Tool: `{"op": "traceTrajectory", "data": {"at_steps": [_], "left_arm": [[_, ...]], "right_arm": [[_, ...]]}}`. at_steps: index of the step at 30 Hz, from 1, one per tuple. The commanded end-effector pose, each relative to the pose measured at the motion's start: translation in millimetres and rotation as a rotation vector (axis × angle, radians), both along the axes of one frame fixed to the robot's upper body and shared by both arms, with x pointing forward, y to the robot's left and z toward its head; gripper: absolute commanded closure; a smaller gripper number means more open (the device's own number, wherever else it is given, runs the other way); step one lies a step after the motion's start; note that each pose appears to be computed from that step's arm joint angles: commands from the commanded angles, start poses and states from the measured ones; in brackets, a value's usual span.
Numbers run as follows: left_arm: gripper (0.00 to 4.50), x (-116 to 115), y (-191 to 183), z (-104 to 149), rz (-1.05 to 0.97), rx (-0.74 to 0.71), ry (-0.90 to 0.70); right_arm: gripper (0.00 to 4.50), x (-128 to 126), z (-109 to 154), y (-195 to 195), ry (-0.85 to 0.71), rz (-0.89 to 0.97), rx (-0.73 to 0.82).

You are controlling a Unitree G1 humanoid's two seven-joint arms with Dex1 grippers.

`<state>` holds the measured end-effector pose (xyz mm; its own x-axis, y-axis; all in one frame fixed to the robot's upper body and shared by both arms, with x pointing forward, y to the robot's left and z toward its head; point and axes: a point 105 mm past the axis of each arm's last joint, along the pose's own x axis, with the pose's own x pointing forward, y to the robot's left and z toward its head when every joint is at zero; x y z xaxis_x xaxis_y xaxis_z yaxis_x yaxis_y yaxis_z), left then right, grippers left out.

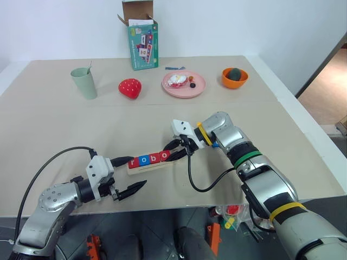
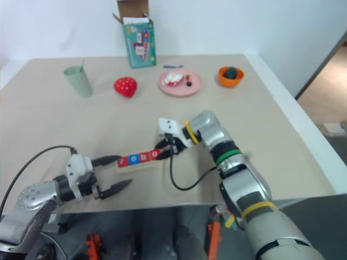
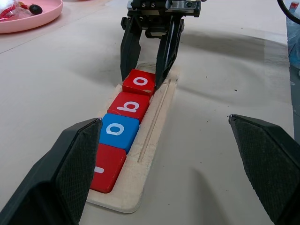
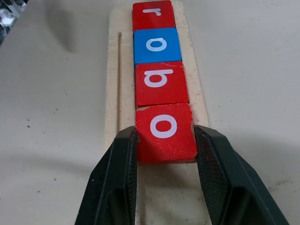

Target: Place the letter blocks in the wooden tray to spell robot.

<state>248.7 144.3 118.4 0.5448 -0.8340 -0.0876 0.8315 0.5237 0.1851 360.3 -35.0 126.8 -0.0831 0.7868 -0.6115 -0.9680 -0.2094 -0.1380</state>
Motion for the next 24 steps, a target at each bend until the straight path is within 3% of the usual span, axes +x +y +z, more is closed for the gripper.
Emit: {"op": "traceTrajectory", "data": {"at_steps": [1,5,6,10,15,17,20,24], "left_arm": [[0.00,-1.9,-3.4,8.8,-0.017,-0.002,-0.046],[0.00,-1.9,-3.1,8.1,-0.016,0.000,-0.045],[0.00,-1.9,-2.9,7.9,-0.015,0.001,-0.045],[0.00,-3.0,-3.0,7.5,-0.013,0.001,-0.044],[0.00,-8.3,-13.6,15.7,-0.075,-0.008,-0.054],[0.00,-12.6,-19.4,16.2,-0.124,0.012,-0.037],[0.00,-15.7,-28.8,20.0,-0.185,0.023,-0.014],[0.00,-18.9,-38.7,20.7,-0.244,0.062,-0.020]], "right_arm": [[1.55,2.1,10.2,3.3,-0.019,-0.001,0.022],[0.13,3.3,11.0,4.4,-0.011,-0.015,0.033],[0.03,2.6,11.4,4.6,-0.008,-0.009,0.032],[0.03,7.6,28.8,10.4,-0.014,-0.045,0.105],[0.03,23.4,87.4,0.8,0.084,-0.266,0.400],[0.03,30.8,99.0,-14.0,0.066,-0.386,0.484],[0.03,45.9,98.1,-48.4,-0.043,-0.697,0.562],[0.03,33.7,92.1,-80.3,-0.322,-0.996,0.593]]}}
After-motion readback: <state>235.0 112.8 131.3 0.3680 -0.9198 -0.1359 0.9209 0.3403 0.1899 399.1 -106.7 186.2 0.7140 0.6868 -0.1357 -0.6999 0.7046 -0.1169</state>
